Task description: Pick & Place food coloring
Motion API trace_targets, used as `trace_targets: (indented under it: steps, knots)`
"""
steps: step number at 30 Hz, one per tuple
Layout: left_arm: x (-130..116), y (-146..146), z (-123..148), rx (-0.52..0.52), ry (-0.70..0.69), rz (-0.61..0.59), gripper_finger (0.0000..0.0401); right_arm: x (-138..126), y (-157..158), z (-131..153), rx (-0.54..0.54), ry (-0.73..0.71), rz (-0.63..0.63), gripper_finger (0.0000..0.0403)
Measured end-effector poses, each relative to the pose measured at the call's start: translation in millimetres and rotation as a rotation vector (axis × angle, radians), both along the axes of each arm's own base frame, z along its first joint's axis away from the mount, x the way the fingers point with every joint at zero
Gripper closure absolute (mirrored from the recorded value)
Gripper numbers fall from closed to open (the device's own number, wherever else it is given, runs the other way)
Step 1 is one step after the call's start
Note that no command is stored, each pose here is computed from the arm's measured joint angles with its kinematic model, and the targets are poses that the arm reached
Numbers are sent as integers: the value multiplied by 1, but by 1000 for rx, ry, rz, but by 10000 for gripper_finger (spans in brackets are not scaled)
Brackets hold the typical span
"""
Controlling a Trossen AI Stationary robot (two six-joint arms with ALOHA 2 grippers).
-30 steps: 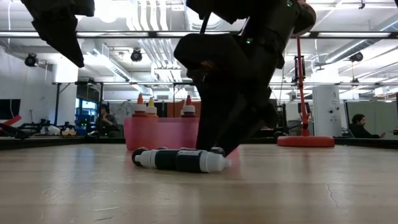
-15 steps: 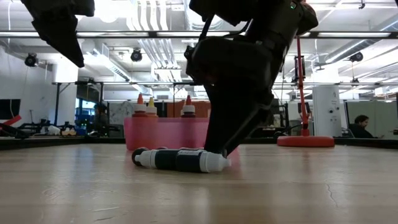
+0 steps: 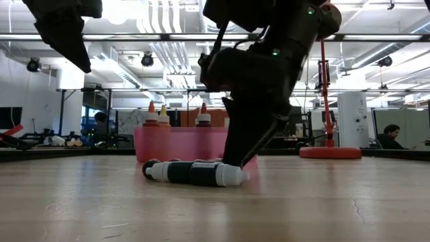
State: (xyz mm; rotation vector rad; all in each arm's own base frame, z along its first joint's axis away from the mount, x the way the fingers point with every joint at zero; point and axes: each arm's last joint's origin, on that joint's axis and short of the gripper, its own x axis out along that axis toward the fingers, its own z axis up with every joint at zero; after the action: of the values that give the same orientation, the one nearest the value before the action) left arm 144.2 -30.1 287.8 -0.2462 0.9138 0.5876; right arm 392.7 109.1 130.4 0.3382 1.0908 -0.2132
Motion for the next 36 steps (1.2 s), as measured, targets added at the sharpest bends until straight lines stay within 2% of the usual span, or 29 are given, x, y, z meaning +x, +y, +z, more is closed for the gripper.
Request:
trace_targets:
  steps: [4, 7, 11, 17, 22, 24, 27, 36]
  knots:
    - [0, 0, 0, -1, 0, 0, 279, 6, -7, 9, 6, -28, -43, 338]
    - [0, 0, 0, -1, 0, 0, 279, 12, -13, 26, 1, -89, -69, 337]
    - [0, 0, 0, -1, 0, 0, 279, 16, -24, 51, -79, -178, -148, 337]
    - [0, 0, 0, -1, 0, 0, 279, 8, -64, 94, -227, -286, -416, 337]
    - [0, 0, 0, -4, 0, 0, 279, -3, -106, 108, -238, -288, -620, 337]
    - [0, 0, 0, -8, -3, 7, 279, -4, -124, 109, -195, -273, -638, 336]
    - [0, 0, 0, -19, -9, 21, 279, -4, -144, 106, -156, -234, -599, 321]
    - [0, -1, -1, -66, -14, 42, 279, -7, -161, 104, -158, -200, -604, 223]
